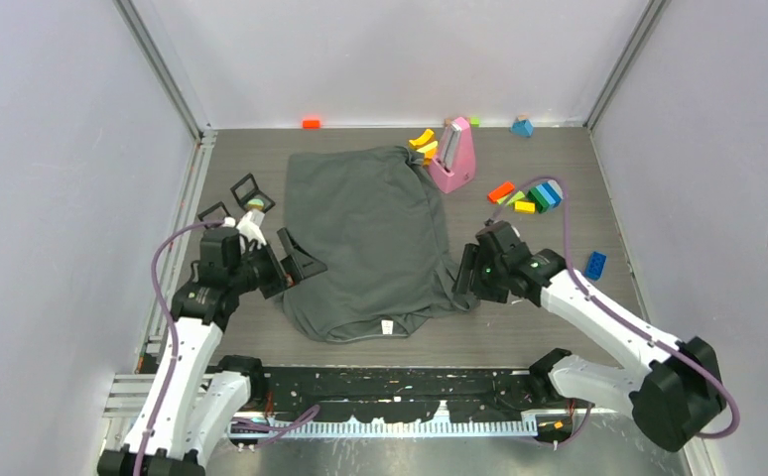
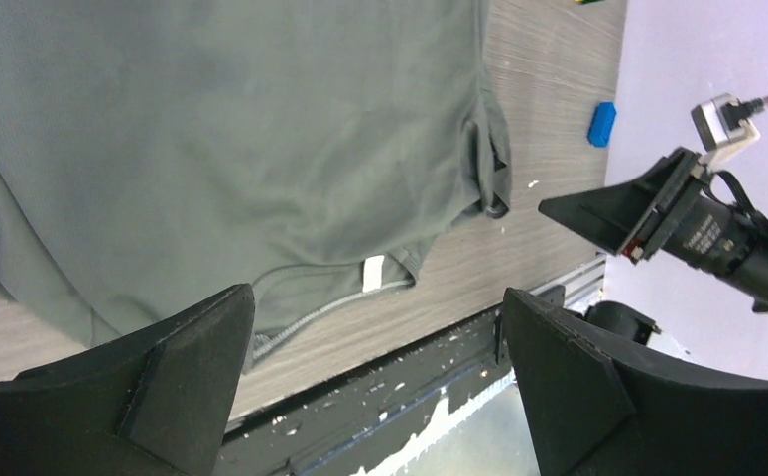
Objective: Pin the brooch onto the clothing
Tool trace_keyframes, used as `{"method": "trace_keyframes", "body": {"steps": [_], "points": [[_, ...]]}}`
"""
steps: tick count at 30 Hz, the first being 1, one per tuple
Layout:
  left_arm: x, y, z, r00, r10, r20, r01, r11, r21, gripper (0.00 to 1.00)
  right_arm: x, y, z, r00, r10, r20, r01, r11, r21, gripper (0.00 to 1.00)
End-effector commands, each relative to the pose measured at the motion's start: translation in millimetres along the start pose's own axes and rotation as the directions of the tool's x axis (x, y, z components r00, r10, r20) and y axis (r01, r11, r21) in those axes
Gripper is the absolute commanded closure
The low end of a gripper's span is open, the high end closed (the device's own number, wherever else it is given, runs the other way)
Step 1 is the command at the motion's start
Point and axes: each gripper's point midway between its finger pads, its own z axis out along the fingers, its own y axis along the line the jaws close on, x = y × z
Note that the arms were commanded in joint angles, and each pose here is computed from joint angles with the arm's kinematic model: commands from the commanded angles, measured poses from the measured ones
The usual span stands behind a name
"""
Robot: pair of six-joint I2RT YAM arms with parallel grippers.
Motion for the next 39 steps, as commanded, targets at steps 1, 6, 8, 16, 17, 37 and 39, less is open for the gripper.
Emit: {"method": "trace_keyframes", "body": {"steps": [1, 6, 8, 16, 17, 37, 39], "points": [[-23, 7, 24, 0.997, 0.022, 0.075, -0.023, 1.000, 0.015, 0.00, -10, 16, 21, 0.997, -0.006, 0.078, 0.005, 1.000, 0.018, 0.38], [-23, 25, 46, 0.997, -0.014, 0.073, 0.015, 1.000, -0.010, 0.00, -5, 16, 46, 0.997, -0.058, 0.047, 0.055, 0.996, 0.071, 0.45], [-24, 36, 52, 0.996, -0.026, 0.081, 0.029, 0.999, -0.042, 0.00, -4, 17, 52, 0.997, -0.075, 0.036, 0.072, 0.994, 0.084, 0.47], [-24, 68, 74, 0.991, -0.070, 0.116, 0.084, 0.989, -0.120, 0.01, 6, 20, 69, 0.995, -0.098, 0.001, 0.097, 0.990, 0.105, 0.70], [-23, 71, 76, 0.991, -0.075, 0.112, 0.089, 0.988, -0.127, 0.00, 4, 16, 69, 0.995, -0.102, 0.009, 0.100, 0.987, 0.129, 0.75], [-3, 109, 59, 0.996, -0.018, 0.092, 0.045, 0.952, -0.304, 0.00, -106, -94, 7, 0.991, -0.015, 0.134, -0.048, 0.892, 0.450, 0.84], [-7, 105, 51, 0.995, 0.015, 0.097, 0.016, 0.950, -0.313, 0.00, -106, -89, 0, 0.991, -0.006, 0.136, -0.054, 0.902, 0.428, 0.58]]}}
